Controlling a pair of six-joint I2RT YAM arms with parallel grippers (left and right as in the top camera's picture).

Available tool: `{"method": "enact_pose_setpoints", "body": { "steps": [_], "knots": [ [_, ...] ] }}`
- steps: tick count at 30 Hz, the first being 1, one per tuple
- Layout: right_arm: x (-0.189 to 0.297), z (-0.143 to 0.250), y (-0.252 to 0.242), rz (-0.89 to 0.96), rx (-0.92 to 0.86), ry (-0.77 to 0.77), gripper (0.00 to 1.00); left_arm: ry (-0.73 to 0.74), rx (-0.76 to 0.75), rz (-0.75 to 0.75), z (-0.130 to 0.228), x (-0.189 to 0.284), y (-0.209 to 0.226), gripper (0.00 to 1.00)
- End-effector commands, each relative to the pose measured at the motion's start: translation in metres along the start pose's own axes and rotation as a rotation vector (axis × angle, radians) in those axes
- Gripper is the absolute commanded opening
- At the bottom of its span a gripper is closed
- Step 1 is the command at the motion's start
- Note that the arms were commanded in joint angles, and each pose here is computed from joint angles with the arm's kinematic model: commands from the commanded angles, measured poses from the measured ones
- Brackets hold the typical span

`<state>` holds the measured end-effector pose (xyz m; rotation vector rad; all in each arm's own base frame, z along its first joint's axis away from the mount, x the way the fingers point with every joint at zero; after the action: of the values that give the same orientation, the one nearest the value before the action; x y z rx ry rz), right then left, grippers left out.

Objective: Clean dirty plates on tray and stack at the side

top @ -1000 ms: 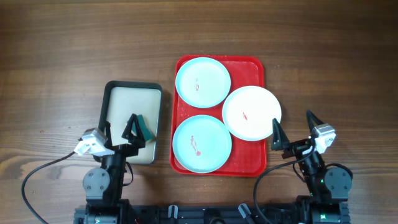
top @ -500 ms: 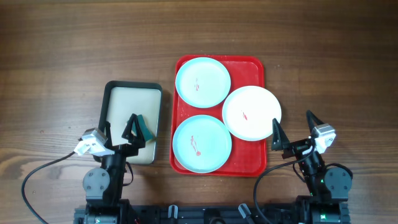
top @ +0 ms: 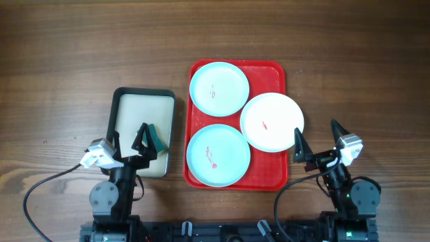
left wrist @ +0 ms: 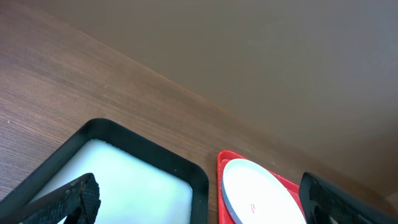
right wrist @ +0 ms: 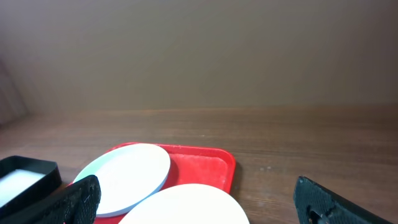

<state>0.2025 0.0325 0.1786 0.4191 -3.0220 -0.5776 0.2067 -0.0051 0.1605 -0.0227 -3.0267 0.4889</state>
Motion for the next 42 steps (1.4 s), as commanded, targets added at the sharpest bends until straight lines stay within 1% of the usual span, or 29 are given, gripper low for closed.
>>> {"method": "enact_pose_setpoints", "body": {
  "steps": [1,2,4,7,9,11,13,15,19,20,21,22,23,25,26,27,28,29,31,33,36,37,38,41,42],
  "knots": [
    [0.000,0.000,0.002,-0.010,-0.119,-0.001,1.00,0.000,-0.002,0.003,0.000,0.000,-0.001,1.00],
    [0.000,0.001,0.004,-0.028,-0.151,0.007,1.00,0.000,-0.002,0.003,0.000,0.000,-0.001,1.00],
    [0.002,0.000,0.018,-0.117,-0.157,0.043,0.99,-0.009,-0.006,-0.019,-0.001,0.001,0.002,1.00],
    [0.008,-0.015,0.038,-0.201,-0.154,0.082,1.00,-0.032,0.005,-0.015,-0.006,0.001,0.001,1.00],
    [0.010,-0.035,0.050,-0.219,-0.151,0.085,1.00,-0.088,0.005,0.038,-0.018,0.002,-0.008,1.00],
    [0.011,-0.061,0.060,-0.212,-0.158,0.100,1.00,-0.159,0.000,0.107,-0.043,0.007,-0.022,1.00],
    [0.006,-0.082,0.067,-0.185,-0.180,0.153,1.00,-0.156,-0.007,0.106,-0.062,0.012,-0.028,1.00],
    [-0.007,-0.101,0.070,-0.128,-0.217,0.271,1.00,-0.062,-0.008,0.076,-0.078,0.012,-0.034,1.00],
    [-0.031,-0.116,0.067,-0.026,-0.278,0.482,1.00,0.183,-0.011,0.025,-0.102,0.000,-0.045,1.00],
    [-0.037,-0.117,0.066,-0.009,-0.281,0.527,1.00,0.260,-0.026,0.033,-0.108,-0.005,-0.052,1.00],
    [-0.047,-0.118,0.062,0.017,-0.299,0.596,1.00,0.375,-0.036,0.040,-0.118,-0.013,-0.060,1.00],
    [-0.051,-0.117,0.062,0.021,-0.316,0.622,1.00,0.426,-0.031,0.031,-0.121,-0.016,-0.062,1.00],
    [-0.060,-0.114,0.064,-0.005,-0.359,0.664,1.00,0.516,-0.020,0.015,-0.125,-0.022,-0.065,1.00],
    [-0.068,-0.100,0.066,-0.044,-0.458,0.749,1.00,0.684,-0.005,-0.036,-0.128,-0.033,-0.066,1.00],
    [-0.072,-0.092,0.066,-0.062,-0.484,0.793,0.91,0.735,-0.019,-0.045,-0.128,-0.036,-0.066,1.00],
    [-0.072,-0.082,0.063,-0.043,-0.509,0.840,0.81,0.785,-0.022,-0.057,-0.126,-0.040,-0.065,1.00],
    [-0.070,-0.073,0.062,-0.026,-0.525,0.889,0.77,0.832,0.001,-0.053,-0.121,-0.042,-0.067,1.00],
    [-0.065,-0.059,0.064,-0.011,-0.519,0.964,0.73,0.881,0.029,-0.018,-0.114,-0.044,-0.072,1.00],
    [-0.048,-0.027,0.067,0.095,-0.453,1.122,0.66,0.959,0.056,-0.007,-0.101,-0.045,-0.072,1.00],
    [-0.037,0.002,0.076,0.153,-0.393,1.225,0.60,0.982,0.059,-0.016,-0.096,-0.047,-0.071,1.00],
    [-0.028,0.041,0.088,0.177,-0.373,1.307,0.57,0.985,0.054,-0.029,-0.095,-0.047,-0.069,1.00],
    [-0.022,0.069,0.089,0.221,-0.370,1.344,0.56,0.989,0.035,-0.075,-0.095,-0.045,-0.062,1.00],
    [-0.019,0.086,0.088,0.239,-0.359,1.363,0.54,1.002,0.016,-0.120,-0.093,-0.041,-0.056,1.00],
    [-0.015,0.118,0.086,0.231,-0.315,1.416,0.52,1.031,-0.002,-0.170,-0.090,-0.035,-0.049,0.99],
    [-0.017,0.125,0.085,0.237,-0.296,1.428,0.50,1.036,-0.002,-0.173,-0.089,-0.034,-0.049,0.97]
  ]
}}
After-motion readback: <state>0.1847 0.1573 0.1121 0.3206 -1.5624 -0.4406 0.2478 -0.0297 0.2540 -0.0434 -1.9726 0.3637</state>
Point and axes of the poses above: each gripper's point midway between its finger pads, its own x axis back along the fingers, its own y axis along the line the jaws close on, z = x × y, the point moved 4 cm from there along x, back along the fingers, and after that the axes turned 13 degrees about -x, right-handed, at the moved point
